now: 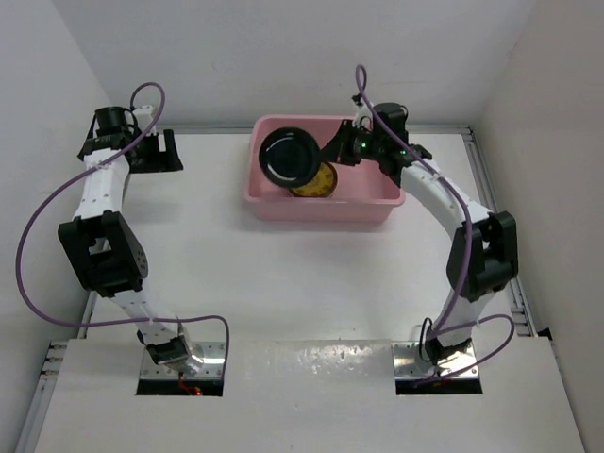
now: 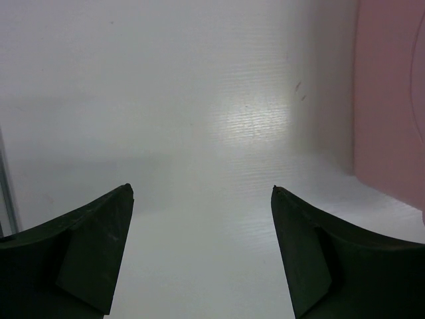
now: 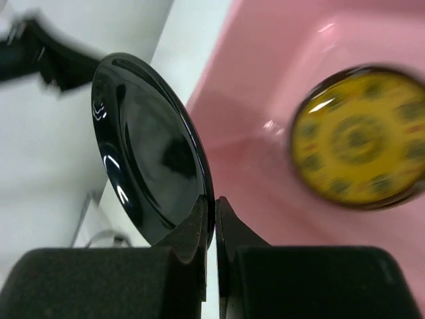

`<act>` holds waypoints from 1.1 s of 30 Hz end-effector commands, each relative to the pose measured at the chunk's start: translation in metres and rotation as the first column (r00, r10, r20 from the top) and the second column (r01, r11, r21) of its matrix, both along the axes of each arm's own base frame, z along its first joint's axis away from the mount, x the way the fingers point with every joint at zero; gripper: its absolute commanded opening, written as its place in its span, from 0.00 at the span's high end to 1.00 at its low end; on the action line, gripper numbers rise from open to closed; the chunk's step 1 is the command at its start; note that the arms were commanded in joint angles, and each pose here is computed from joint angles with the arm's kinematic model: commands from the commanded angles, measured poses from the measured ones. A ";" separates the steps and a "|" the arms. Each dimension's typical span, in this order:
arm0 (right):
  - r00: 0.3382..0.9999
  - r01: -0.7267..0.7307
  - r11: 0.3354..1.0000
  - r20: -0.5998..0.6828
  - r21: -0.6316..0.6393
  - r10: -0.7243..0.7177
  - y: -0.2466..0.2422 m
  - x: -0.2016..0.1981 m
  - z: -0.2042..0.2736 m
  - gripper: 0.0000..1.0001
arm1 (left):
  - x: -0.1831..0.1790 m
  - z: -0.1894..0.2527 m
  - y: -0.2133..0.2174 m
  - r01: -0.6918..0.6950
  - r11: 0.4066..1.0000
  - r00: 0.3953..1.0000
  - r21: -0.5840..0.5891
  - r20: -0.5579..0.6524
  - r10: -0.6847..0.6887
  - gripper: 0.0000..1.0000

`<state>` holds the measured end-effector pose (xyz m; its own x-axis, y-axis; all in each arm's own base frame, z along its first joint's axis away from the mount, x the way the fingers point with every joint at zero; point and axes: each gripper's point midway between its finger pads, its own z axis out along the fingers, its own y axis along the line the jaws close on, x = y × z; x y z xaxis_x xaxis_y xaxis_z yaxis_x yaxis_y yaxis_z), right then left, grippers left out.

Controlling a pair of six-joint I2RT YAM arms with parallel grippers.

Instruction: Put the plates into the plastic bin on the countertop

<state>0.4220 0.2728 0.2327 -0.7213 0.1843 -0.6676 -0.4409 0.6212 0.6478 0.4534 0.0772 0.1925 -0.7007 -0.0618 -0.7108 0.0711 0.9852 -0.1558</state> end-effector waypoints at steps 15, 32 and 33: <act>0.933 0.268 0.915 -0.157 -0.303 -0.325 -0.071 0.101 -0.114 0.83 | -0.002 0.003 0.030 -0.059 0.998 0.998 0.023 0.015 0.059 0.14; 0.945 0.324 0.869 0.167 -0.374 -0.280 -0.101 0.088 0.007 0.18 | -0.005 0.005 0.031 -0.047 0.998 0.999 0.037 0.010 0.047 0.14; 0.919 0.394 0.840 0.188 -0.373 -0.348 -0.124 0.089 0.016 0.06 | -0.003 0.008 0.033 -0.054 0.997 0.998 0.046 0.017 0.053 0.14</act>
<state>0.5098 0.1941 0.1292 -0.7776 0.0731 -0.6245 -0.1831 0.9238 0.3362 0.4479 0.1023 0.1844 -0.7141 -0.0905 -0.6942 0.0156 0.9893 -0.1450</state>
